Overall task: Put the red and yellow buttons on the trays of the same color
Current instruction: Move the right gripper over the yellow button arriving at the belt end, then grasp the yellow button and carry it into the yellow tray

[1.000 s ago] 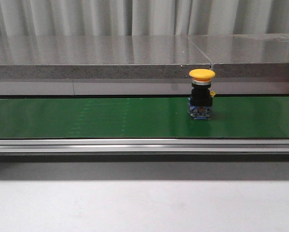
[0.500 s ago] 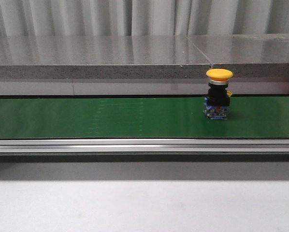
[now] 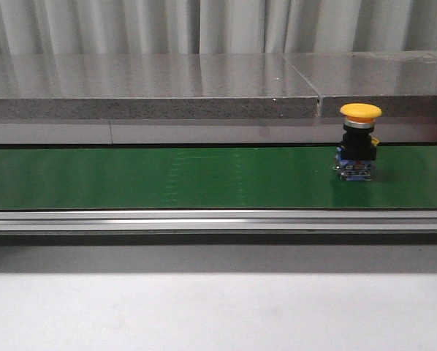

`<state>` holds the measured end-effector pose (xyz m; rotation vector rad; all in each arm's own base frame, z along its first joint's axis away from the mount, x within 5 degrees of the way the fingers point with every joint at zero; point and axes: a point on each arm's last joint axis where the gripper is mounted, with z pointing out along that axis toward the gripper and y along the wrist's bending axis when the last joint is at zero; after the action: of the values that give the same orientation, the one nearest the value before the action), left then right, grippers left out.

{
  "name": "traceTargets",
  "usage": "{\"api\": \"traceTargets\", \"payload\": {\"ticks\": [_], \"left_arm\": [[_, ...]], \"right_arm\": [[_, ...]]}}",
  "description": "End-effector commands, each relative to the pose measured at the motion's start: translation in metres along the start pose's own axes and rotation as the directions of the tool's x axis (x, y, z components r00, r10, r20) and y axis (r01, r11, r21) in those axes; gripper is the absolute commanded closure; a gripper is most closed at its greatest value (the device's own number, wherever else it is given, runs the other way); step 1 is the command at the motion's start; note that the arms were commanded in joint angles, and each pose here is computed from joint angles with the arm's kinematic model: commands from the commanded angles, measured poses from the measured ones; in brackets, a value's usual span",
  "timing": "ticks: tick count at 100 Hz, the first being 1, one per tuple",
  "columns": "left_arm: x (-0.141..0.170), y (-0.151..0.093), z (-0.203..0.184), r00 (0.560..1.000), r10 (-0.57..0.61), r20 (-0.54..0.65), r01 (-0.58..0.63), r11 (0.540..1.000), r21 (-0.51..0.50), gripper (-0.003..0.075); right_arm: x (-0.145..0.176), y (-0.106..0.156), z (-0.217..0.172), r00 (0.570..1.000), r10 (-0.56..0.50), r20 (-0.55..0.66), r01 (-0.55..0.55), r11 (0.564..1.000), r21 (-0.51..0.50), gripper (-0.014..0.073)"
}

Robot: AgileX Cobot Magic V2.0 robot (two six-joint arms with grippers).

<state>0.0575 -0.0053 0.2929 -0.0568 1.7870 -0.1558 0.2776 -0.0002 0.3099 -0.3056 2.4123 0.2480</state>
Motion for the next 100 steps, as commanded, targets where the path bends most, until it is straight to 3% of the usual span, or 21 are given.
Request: {"api": "traceTargets", "payload": {"ticks": [1, 31, 62, 71, 88, 100], "left_arm": [[-0.014, -0.002, -0.002, 0.996, -0.002, 0.088, 0.000, 1.000, 0.017, 0.0739], [-0.014, -0.002, -0.002, 0.996, -0.002, 0.088, 0.000, 1.000, 0.017, 0.0739], [-0.014, -0.002, -0.002, 0.996, -0.002, 0.088, 0.000, 1.000, 0.017, 0.0739], [-0.014, -0.002, -0.002, 0.996, -0.002, 0.088, 0.000, 1.000, 0.017, 0.0739], [-0.014, -0.002, -0.002, 0.996, -0.002, 0.088, 0.000, 1.000, 0.017, 0.0739], [-0.014, -0.002, -0.002, 0.996, -0.002, 0.088, 0.000, 1.000, 0.017, 0.0739]], "right_arm": [[-0.011, 0.009, -0.006, 0.997, -0.046, 0.060, 0.046, 0.999, -0.007, -0.0009], [-0.009, 0.025, 0.033, 0.996, -0.083, -0.030, 0.080, 0.993, -0.084, -0.0009], [-0.009, 0.030, 0.069, 0.995, -0.095, -0.044, 0.091, 0.993, -0.078, 0.0008], [-0.008, 0.028, 0.075, 0.995, -0.090, -0.049, 0.086, 0.994, -0.073, 0.0093], [-0.008, 0.028, 0.076, 0.994, -0.090, -0.057, 0.086, 0.993, -0.078, 0.0375], [-0.007, 0.029, 0.073, 0.994, -0.092, -0.061, 0.086, 0.993, -0.085, 0.0456]]}}
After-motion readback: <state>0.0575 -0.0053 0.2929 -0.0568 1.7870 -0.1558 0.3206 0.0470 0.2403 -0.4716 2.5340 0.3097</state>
